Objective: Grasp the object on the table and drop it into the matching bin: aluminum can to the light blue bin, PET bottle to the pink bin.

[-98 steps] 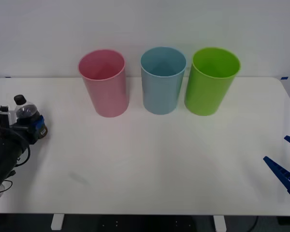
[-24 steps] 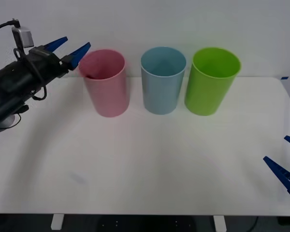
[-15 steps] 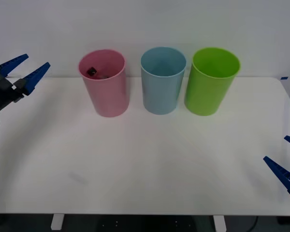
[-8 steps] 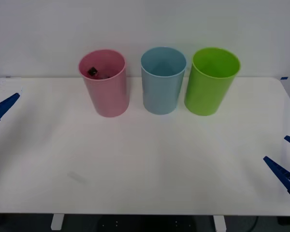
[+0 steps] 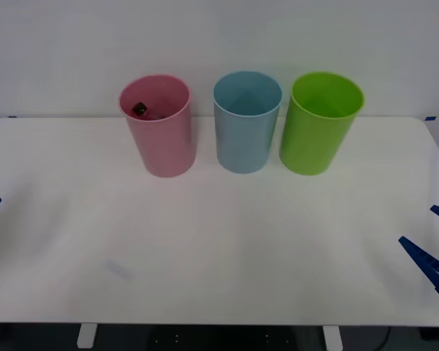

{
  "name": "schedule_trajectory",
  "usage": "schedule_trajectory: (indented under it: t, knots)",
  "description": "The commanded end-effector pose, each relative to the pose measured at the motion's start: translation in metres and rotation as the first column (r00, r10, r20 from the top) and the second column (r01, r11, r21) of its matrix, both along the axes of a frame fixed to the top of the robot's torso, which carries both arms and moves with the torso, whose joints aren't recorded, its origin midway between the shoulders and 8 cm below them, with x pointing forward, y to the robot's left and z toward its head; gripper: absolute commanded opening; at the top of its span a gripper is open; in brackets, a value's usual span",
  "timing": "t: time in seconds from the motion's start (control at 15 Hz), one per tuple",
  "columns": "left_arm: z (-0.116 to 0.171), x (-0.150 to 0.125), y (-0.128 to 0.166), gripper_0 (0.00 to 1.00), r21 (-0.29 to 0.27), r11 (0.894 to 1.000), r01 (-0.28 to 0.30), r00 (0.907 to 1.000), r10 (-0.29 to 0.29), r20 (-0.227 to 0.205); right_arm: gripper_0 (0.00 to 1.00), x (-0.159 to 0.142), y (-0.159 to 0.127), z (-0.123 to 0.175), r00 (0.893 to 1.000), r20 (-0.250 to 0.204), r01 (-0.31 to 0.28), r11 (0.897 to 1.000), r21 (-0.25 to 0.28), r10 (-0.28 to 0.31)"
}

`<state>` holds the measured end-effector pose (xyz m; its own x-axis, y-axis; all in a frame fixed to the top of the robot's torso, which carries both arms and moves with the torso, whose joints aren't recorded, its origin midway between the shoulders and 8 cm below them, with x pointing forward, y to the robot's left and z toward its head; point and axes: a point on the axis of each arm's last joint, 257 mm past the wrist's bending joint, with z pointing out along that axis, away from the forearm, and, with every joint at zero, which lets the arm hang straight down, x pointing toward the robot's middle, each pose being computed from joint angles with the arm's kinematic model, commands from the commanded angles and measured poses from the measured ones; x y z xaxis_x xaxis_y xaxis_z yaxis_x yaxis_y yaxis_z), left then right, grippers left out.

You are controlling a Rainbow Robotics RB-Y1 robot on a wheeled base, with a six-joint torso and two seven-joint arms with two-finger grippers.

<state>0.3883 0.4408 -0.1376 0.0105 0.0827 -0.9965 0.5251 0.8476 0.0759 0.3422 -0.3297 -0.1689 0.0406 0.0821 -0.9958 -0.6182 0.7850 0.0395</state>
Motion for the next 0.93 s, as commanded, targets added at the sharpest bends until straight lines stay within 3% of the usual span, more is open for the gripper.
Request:
schedule_trajectory:
  t: [0.07,0.13,0.4,0.93]
  knots:
    - [-0.015,-0.022,0.010,1.00,0.032,0.999,-0.010,0.9996,0.011,-0.024,1.00,0.000,0.000,0.000,1.000,0.000,0.000,1.000,0.000,0.000]
    - [-0.022,-0.031,0.014,1.00,0.050,0.999,-0.018,0.9994,0.020,-0.029,1.00,0.000,0.000,0.000,1.000,0.000,0.000,1.000,0.000,0.000]
    - [-0.041,-0.055,0.018,1.00,0.037,0.999,-0.029,0.9967,0.032,-0.075,1.00,0.000,0.000,0.000,1.000,0.000,0.000,1.000,0.000,0.000]
    - [-0.048,-0.066,0.019,1.00,0.021,0.999,-0.033,0.9944,0.034,-0.100,1.00,0.000,0.000,0.000,1.000,0.000,0.000,1.000,0.000,0.000]
